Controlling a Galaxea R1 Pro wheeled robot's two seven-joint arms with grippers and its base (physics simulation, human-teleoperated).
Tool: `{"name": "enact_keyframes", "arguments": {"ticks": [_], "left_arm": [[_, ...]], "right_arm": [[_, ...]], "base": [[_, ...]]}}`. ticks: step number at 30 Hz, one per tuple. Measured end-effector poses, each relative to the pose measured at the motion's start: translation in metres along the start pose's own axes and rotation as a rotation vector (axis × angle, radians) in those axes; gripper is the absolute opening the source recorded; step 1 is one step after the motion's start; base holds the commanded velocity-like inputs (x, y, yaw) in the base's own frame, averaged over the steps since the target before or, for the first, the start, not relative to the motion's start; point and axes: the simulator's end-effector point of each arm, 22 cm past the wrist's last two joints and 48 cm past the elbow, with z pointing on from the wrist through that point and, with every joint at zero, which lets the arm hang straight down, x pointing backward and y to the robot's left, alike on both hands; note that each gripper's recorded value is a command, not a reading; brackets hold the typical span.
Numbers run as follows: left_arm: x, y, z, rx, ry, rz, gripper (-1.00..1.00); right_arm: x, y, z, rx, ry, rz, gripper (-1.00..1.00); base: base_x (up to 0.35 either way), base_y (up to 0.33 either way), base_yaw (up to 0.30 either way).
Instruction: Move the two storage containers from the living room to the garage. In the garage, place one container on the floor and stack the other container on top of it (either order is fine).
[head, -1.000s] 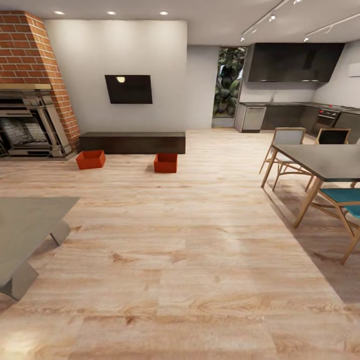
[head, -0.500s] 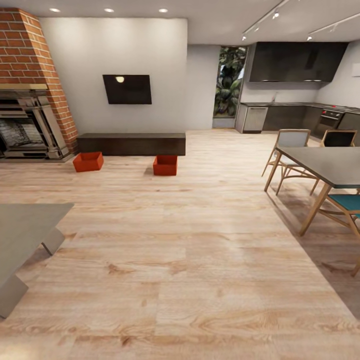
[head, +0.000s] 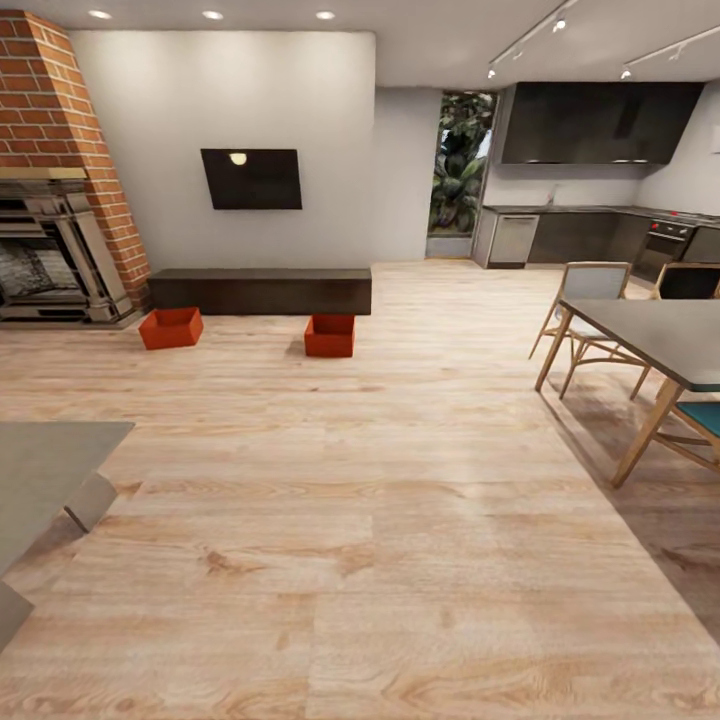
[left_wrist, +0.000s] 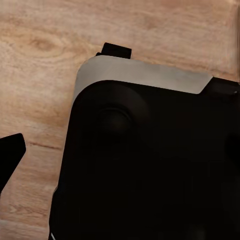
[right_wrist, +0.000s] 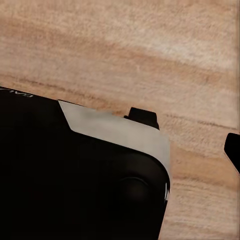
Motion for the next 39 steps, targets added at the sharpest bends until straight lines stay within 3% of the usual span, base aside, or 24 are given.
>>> {"name": "enact_keyframes", "arguments": {"ticks": [39], "left_arm": [[-0.0007,0.0027,0.0001,-0.004,-0.001,-0.003,1.00]], "right_arm": [[0.0001,0.0010,0.0000,0.000,0.001,0.007,1.00]], "base": [[0.285,0.000,0.000]]}}
